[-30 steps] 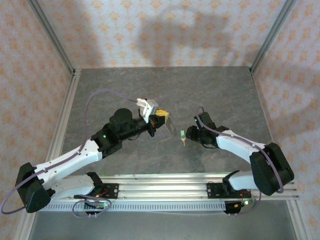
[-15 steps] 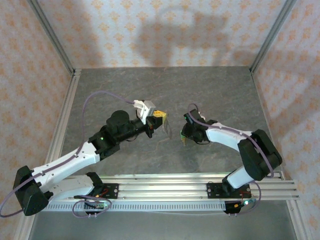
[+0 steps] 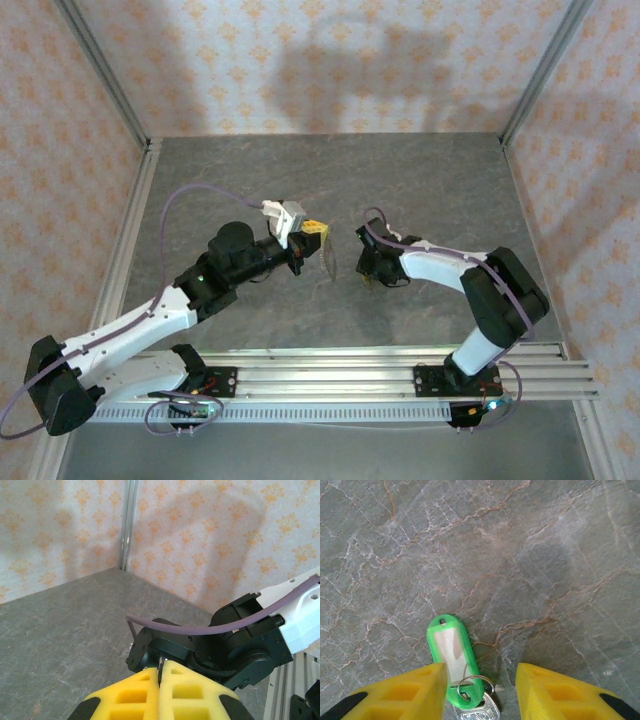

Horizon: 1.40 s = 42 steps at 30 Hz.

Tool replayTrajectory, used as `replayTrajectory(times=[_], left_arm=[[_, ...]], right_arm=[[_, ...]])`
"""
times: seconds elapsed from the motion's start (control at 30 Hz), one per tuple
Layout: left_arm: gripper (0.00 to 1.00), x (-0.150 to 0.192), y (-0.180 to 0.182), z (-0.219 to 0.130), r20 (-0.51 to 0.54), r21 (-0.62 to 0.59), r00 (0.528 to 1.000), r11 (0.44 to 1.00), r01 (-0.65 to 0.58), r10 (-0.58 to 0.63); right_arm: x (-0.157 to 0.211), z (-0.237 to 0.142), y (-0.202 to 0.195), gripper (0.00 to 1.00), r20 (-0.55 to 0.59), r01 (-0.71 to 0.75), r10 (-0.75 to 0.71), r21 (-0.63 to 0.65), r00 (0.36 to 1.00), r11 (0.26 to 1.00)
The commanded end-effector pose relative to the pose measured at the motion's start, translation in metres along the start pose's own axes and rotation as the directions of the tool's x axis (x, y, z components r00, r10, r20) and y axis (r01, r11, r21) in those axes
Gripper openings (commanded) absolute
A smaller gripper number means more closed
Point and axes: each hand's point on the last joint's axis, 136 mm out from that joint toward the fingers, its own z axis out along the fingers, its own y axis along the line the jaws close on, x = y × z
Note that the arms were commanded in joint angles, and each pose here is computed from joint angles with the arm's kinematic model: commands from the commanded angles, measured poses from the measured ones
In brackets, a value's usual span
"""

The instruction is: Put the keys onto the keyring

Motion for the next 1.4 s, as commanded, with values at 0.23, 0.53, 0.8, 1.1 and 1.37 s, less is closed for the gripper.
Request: replayTrajectory(times=[0.23, 0.53, 0.8, 1.1, 1.37], left_arm=[[0.0, -0.022, 0.001, -0.007, 0.088, 0.001, 0.996, 1.0, -0.013, 0.012], [0.0, -0.023, 0.0, -0.005, 0.088, 0.004, 0.996, 1.0, -0.005, 0.005], [0.0, -0.026, -0.001, -0.004, 0.09, 0.011, 0.996, 1.0, -0.003, 0.002], [0.0, -0.028, -0.002, -0.002, 0.089, 0.014, 0.996, 1.0, -0.005, 0.004], [0.0, -0.028, -0.001, -0.001, 0.088, 0.014, 0.996, 1.0, -0.003, 0.002]], right_arm=[[0.004, 0.002, -0.005, 0.2, -0.012, 0.004, -0.004, 0.035, 1.0, 0.999], [0.003, -0.007, -0.006, 0.04, -0.001, 0.015, -0.015, 0.025, 1.0, 1.0], [0.005, -0.012, -0.009, 0.21, 0.004, 0.028, -0.028, 0.019, 1.0, 0.999], [0.012, -0.01, -0.007, 0.26, -0.016, 0.025, -0.025, -0.024, 1.0, 0.999], [0.015, -0.009, -0.001, 0.26, -0.027, 0.021, -0.022, -0.059, 0.999, 0.998]])
